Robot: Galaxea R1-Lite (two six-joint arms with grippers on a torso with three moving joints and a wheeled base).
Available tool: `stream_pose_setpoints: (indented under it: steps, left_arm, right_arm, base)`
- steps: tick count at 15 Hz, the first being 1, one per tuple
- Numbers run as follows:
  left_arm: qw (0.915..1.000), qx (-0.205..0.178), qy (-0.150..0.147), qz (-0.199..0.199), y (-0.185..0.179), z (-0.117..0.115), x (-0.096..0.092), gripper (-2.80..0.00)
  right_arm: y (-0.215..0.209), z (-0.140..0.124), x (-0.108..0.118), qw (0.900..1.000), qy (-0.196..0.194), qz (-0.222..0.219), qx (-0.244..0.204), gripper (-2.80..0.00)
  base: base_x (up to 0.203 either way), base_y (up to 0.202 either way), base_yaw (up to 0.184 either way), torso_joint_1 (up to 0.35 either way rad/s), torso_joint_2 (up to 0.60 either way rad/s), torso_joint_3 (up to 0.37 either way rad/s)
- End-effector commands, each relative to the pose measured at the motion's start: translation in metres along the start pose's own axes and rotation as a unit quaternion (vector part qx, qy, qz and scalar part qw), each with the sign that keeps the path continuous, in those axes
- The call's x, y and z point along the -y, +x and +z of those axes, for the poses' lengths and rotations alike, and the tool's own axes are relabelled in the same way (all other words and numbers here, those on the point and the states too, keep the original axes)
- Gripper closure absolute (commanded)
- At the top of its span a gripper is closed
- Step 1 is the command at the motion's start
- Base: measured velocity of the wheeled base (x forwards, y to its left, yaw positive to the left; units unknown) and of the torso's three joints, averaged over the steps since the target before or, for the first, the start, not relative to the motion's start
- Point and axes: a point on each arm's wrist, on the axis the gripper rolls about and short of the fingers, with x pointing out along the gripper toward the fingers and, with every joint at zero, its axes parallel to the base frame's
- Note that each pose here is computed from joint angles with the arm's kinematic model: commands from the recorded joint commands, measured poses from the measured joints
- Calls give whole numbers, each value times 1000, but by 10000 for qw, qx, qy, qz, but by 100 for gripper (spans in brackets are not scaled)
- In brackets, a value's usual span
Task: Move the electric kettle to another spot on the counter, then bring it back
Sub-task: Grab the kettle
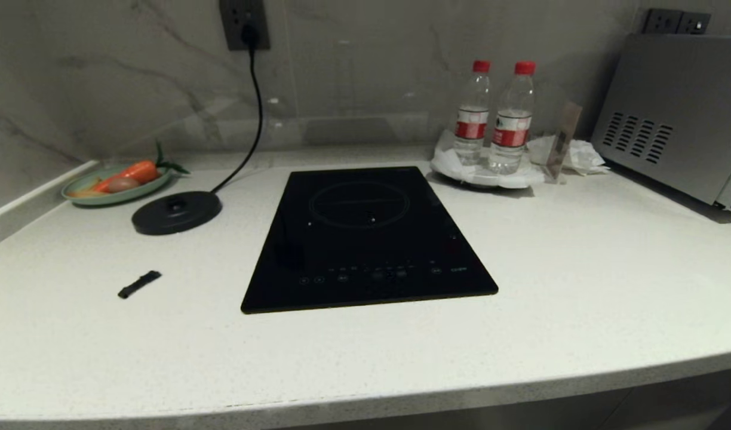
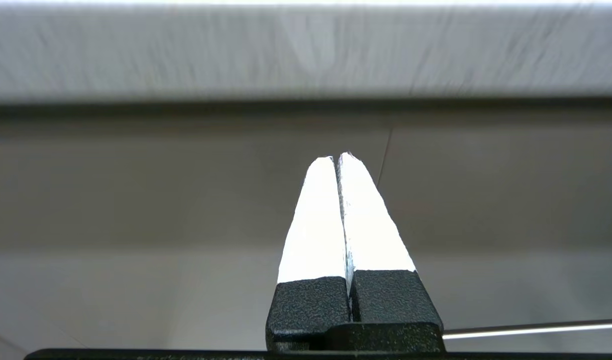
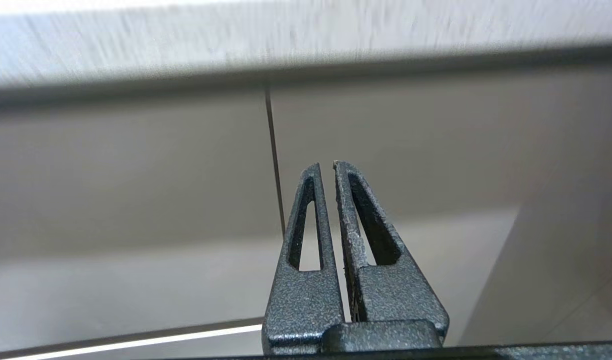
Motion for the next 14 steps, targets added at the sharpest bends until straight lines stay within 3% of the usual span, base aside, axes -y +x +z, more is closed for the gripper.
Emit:
stream_pose_setpoints:
  steps: [1,14]
  left_arm:
    - [10000,-5,-2,5,0,0,0,0]
    - [10000,2,-2,4,0,0,0,0]
  right_arm:
    - [0,0,0,10000,-1,2,1,0]
    - [0,0,0,10000,-1,2,1,0]
  base:
    - [0,0,0,41,-437,-400]
    - [0,0,0,116,-500,-385]
